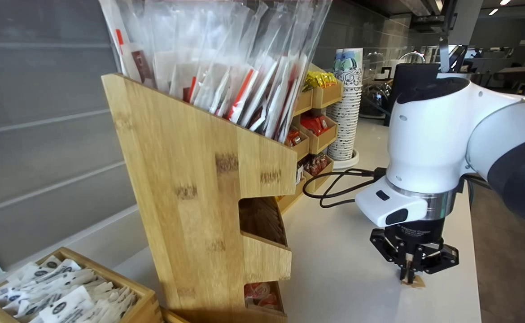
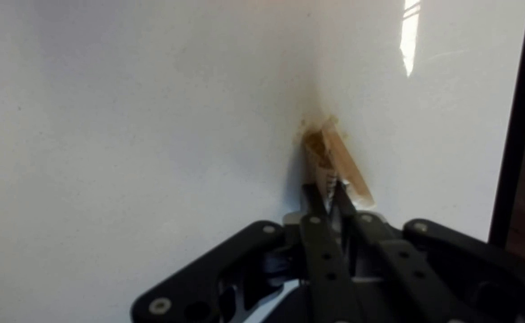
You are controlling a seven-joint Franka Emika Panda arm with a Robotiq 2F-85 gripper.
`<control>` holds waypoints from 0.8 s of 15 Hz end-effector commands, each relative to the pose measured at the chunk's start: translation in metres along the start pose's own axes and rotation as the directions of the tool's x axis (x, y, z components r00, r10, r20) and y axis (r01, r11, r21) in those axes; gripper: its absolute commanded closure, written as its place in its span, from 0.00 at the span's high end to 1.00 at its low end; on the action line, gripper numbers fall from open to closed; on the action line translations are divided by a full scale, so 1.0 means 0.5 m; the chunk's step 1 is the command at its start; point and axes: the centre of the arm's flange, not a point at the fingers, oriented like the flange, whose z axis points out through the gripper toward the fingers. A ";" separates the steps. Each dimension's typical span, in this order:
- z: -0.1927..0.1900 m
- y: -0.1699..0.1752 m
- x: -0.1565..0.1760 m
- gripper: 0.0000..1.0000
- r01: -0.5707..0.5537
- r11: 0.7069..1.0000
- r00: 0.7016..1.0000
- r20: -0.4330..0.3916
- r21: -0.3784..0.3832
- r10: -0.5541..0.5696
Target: Pick up the brown pack and put it down
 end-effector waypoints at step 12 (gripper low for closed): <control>-0.124 -0.025 -0.043 0.02 -0.205 0.962 0.976 0.038 -0.180 0.215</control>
